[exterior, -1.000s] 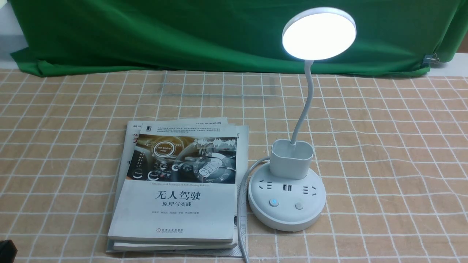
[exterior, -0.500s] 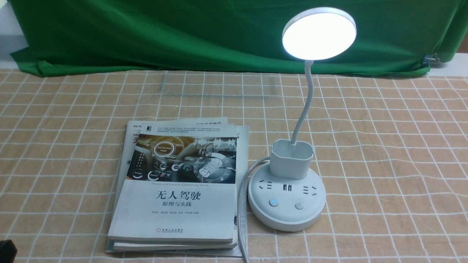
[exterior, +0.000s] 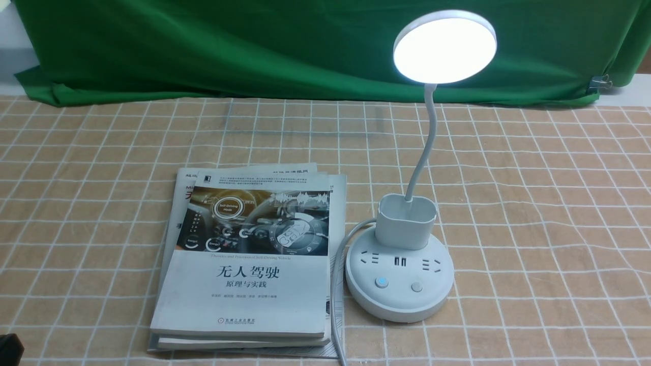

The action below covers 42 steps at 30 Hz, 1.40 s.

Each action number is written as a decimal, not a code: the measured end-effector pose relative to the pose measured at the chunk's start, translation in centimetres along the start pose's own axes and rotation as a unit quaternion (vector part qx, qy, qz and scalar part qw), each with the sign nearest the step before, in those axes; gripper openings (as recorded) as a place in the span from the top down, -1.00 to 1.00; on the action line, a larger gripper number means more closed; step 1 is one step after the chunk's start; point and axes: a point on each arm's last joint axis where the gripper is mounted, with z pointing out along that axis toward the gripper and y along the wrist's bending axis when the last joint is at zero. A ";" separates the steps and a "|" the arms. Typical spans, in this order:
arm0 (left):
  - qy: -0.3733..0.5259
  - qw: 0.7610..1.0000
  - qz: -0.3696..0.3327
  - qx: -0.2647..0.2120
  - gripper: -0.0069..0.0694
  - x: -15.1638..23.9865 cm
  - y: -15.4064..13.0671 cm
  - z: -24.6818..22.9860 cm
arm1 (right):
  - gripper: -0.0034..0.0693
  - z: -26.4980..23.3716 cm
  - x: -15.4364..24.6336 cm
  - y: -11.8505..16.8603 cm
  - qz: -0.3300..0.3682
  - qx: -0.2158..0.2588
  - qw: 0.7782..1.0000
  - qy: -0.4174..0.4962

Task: Turn off the desk lamp on the light coffee tablecloth by hand.
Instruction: 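Press the power button on the lamp base to turn the lamp off with the right gripper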

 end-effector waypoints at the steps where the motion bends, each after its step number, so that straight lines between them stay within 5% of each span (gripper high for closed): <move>1: 0.000 1.000 0.000 0.000 0.81 0.0 0.0 0.0 | 0.66 0.2 -0.5 0.4 -0.013 0.002 1.000 0.016; 5: 0.000 1.000 0.000 0.000 0.81 0.0 0.0 0.0 | 0.81 2.2 -4.6 4.1 -0.123 0.005 0.978 0.167; 10: 0.000 1.000 0.000 0.000 0.81 0.0 0.0 0.0 | 0.82 6.5 -6.6 7.2 -0.195 0.027 0.897 0.397; 17: 0.000 1.000 0.000 0.000 0.81 0.0 0.0 0.0 | 0.81 13.6 -3.5 7.5 -0.200 0.061 0.816 0.539; 22: 0.000 1.000 0.000 0.000 0.81 0.0 0.0 0.0 | 0.80 16.3 2.6 9.4 -0.209 0.027 0.765 0.609; 31: 0.000 1.000 -0.001 0.000 0.81 0.0 0.0 0.0 | 0.78 19.6 11.4 11.5 -0.214 0.033 0.729 0.649; 42: 0.000 1.000 -0.001 0.000 0.81 0.0 0.0 0.0 | 0.73 22.6 13.7 11.7 -0.228 0.048 0.726 0.647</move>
